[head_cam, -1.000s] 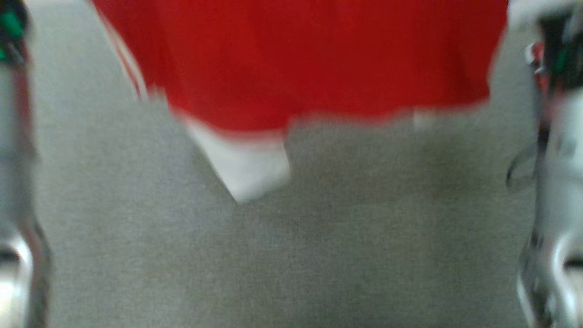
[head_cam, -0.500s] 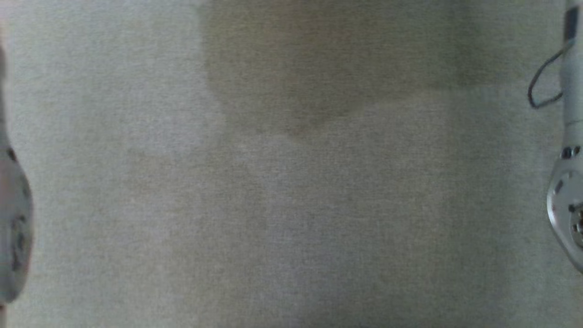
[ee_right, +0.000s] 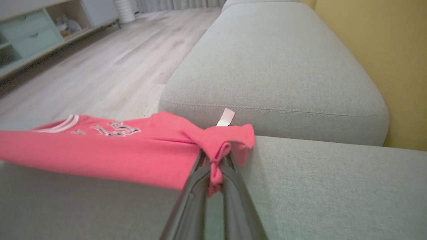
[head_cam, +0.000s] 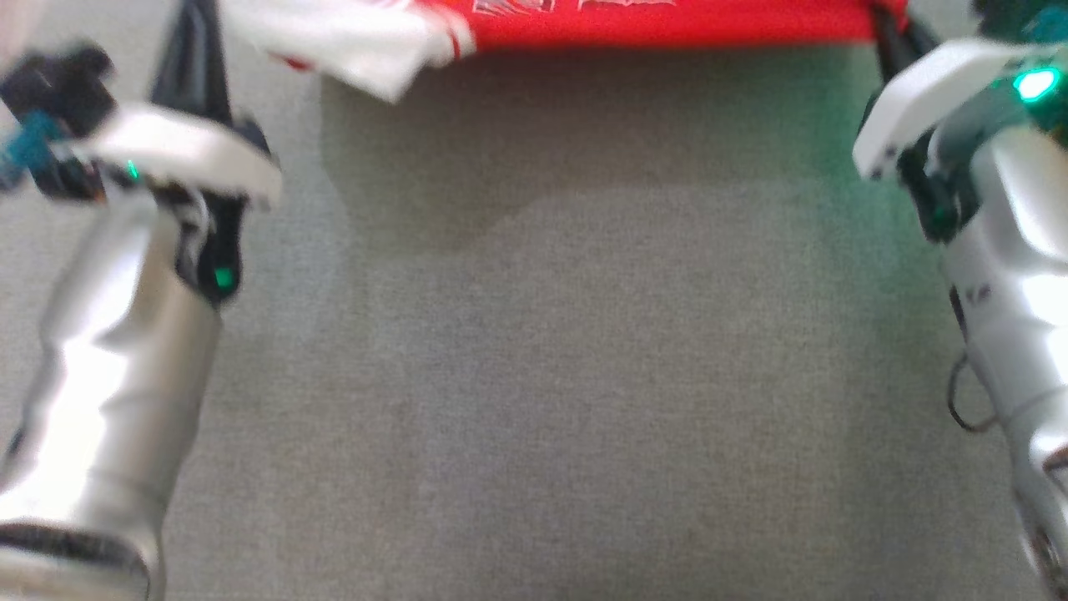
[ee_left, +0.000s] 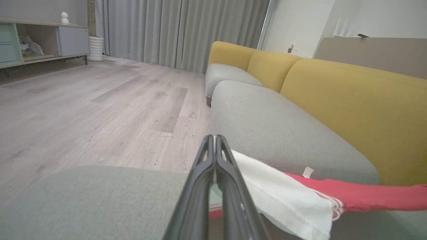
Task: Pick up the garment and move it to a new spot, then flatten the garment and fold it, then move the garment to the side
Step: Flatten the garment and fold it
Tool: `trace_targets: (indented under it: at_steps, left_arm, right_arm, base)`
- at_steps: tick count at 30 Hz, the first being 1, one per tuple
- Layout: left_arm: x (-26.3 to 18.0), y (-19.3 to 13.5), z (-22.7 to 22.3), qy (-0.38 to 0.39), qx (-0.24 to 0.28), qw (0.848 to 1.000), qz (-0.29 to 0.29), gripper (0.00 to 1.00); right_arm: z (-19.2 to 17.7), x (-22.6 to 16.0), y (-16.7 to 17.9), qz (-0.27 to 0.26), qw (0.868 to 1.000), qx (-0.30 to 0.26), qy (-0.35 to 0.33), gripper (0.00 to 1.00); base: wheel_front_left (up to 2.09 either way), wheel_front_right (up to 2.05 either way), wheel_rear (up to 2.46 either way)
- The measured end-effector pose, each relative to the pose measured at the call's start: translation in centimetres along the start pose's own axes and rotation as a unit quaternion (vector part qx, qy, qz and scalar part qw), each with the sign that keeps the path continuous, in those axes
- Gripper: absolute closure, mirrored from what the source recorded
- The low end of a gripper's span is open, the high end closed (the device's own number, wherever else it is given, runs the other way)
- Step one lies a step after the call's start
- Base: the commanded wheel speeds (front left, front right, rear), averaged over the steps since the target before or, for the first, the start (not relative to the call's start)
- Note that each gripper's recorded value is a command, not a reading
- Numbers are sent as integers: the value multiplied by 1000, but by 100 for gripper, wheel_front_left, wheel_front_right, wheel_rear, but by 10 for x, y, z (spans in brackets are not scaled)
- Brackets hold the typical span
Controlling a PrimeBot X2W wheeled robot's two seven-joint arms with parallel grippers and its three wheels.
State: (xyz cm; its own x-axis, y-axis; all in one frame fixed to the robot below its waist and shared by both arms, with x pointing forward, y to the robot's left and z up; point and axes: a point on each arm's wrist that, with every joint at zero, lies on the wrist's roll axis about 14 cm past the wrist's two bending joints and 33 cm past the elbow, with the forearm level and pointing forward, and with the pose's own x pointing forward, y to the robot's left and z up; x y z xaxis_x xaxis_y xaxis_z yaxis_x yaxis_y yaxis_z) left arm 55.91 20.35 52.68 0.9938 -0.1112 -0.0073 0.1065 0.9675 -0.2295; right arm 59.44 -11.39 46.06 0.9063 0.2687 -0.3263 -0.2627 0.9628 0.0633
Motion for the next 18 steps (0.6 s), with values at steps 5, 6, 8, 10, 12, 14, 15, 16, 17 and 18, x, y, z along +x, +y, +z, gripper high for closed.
trace_targets:
  at_steps: [5,6,8,10,12,14,15,16,17,18]
  left_arm:
    - [-42,-3,-26,50,-2,999,-14,100]
    - [-51,-5,-30,58,-4,998,-19,100]
    - [-66,-8,-35,67,-8,997,-26,100]
    - [-81,-9,-40,76,-7,997,-31,100]
    - [-94,-10,-41,85,-9,996,-35,100]
    - [-105,-11,-41,91,-12,995,-42,100]
    - [-111,-13,-40,94,-15,994,-45,100]
    - [-116,-14,-39,97,-18,994,-49,100]
    - [-121,-16,-39,103,-21,993,-53,100]
    - [-127,-18,-40,111,-24,992,-58,100]
  right_arm:
    - [-22,-25,4,19,996,-70,47,100]
    - [-30,-32,4,22,995,-78,59,100]
    - [-44,-45,2,24,993,-87,79,100]
    - [-53,-57,0,26,990,-94,97,100]
    - [-57,-68,0,31,989,-95,105,100]
    - [-56,-77,0,33,990,-94,105,100]
    - [-54,-81,-1,33,990,-91,102,100]
    - [-53,-85,-2,32,991,-85,99,100]
    - [-52,-89,-3,32,992,-81,97,100]
    - [-53,-94,-3,32,992,-76,98,100]
  base:
    - [0,0,0]
    - [0,0,0]
    - [0,0,0]
    - [0,0,0]
    - [0,0,0]
    - [0,0,0]
    - [0,0,0]
    - [0,0,0]
    - [0,0,0]
    - [0,0,0]
